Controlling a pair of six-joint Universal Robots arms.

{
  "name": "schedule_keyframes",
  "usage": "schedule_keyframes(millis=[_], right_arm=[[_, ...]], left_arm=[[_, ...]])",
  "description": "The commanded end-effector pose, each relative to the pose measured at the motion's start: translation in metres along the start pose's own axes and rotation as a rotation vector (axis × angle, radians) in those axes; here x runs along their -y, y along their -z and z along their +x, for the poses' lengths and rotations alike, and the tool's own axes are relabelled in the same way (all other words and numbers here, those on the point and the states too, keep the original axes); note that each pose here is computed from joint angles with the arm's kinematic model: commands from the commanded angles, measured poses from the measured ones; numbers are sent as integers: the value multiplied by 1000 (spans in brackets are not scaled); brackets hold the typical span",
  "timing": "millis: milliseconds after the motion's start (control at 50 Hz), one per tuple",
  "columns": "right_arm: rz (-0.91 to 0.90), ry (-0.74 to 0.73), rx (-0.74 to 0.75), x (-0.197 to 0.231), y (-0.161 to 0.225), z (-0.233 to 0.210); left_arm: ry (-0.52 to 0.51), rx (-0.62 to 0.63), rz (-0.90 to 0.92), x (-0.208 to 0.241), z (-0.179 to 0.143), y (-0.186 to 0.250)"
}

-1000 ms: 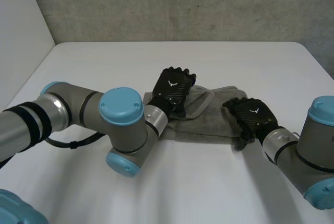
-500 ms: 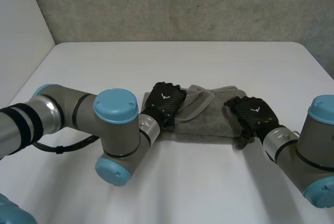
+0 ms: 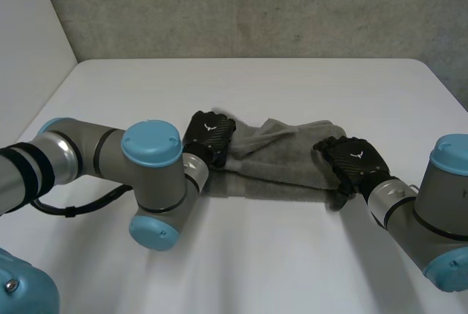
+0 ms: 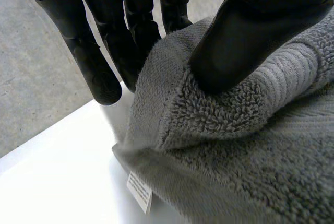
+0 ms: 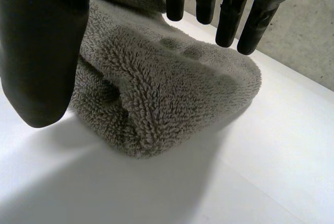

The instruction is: Fold the towel.

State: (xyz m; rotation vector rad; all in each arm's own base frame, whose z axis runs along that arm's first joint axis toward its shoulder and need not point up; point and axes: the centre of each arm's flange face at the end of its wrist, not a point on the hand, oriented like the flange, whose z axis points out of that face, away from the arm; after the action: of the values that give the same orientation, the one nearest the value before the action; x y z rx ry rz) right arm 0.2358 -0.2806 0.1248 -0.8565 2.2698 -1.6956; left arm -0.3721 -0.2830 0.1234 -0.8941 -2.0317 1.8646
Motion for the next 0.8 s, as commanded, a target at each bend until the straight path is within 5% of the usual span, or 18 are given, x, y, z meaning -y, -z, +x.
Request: schedule_keyframes(millis=[20,260,520,800], right_arm=[[-4,20,0,-1,0,0],[-5,22,2,-1,0,-1],[-10,21,2,-2,1,-1],[-10,21,0,-2,1,-1]], left_arm=[[4,4,-22,3,-4,13],[24,122,-115,-6,-39,44],[104,124,-183,-33,-35,46],[119,148,-56,3,-40,26]])
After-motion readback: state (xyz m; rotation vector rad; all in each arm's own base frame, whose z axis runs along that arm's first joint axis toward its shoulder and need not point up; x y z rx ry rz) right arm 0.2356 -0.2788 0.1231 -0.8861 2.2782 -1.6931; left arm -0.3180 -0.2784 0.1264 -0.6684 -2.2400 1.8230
